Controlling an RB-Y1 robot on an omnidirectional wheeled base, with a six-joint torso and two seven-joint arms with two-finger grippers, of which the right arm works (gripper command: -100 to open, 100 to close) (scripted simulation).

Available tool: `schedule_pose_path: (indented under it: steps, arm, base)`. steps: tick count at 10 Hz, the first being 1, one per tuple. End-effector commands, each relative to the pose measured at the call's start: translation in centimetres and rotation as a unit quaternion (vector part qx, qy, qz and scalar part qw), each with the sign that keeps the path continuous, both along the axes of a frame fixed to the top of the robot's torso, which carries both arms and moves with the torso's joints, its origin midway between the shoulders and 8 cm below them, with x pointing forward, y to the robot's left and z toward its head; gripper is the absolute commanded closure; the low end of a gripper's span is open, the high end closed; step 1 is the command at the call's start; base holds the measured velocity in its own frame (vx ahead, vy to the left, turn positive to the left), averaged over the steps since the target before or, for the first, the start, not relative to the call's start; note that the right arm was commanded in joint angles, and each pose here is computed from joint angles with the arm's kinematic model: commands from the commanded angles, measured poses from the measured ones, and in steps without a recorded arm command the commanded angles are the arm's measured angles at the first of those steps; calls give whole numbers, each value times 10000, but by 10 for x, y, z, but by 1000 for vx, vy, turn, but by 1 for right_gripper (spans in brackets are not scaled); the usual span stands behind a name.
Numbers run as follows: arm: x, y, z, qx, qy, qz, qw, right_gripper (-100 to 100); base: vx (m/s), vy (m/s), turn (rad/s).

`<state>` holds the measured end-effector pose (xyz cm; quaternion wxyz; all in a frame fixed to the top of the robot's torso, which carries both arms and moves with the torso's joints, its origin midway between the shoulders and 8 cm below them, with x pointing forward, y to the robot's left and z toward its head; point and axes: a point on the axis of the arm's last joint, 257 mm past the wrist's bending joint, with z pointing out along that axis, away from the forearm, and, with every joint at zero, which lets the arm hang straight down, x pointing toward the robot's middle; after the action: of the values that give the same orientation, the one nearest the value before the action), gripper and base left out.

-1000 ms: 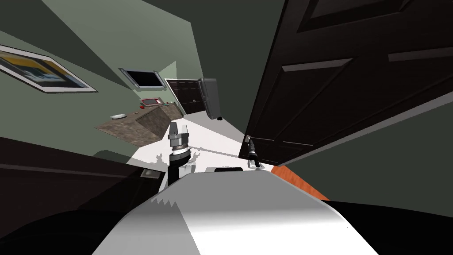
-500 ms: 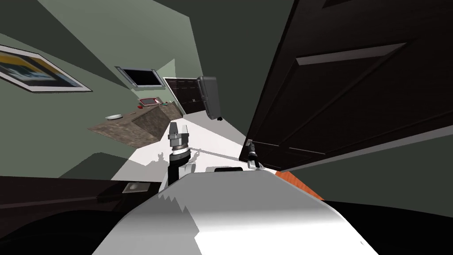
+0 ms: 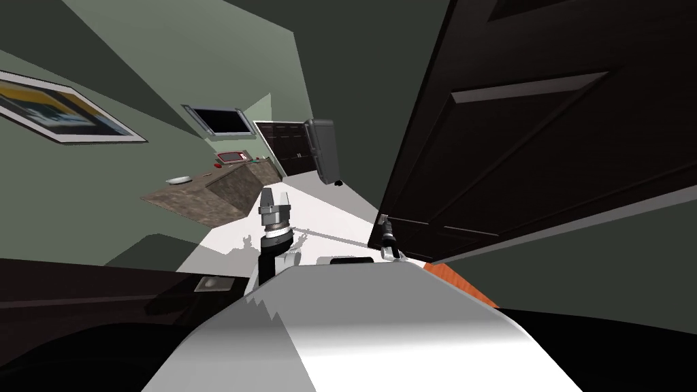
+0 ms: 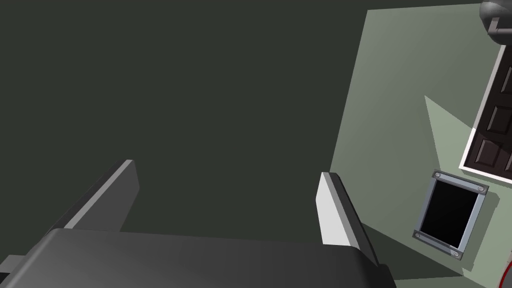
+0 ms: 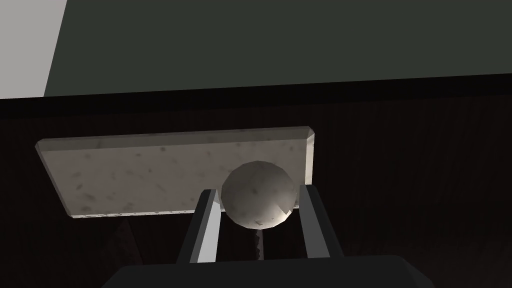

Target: Push the door open

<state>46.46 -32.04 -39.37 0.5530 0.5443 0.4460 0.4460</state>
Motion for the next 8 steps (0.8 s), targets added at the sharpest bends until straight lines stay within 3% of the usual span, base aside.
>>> schedule_pose_path:
  steps: [1,8]
  arm:
    - [-1,-10,1,-11,4,-100,9999,100]
    - [-8,-58,2,1,22,-653,9979,100]
  base:
    - [109,38,-32]
    - [206,43,-61]
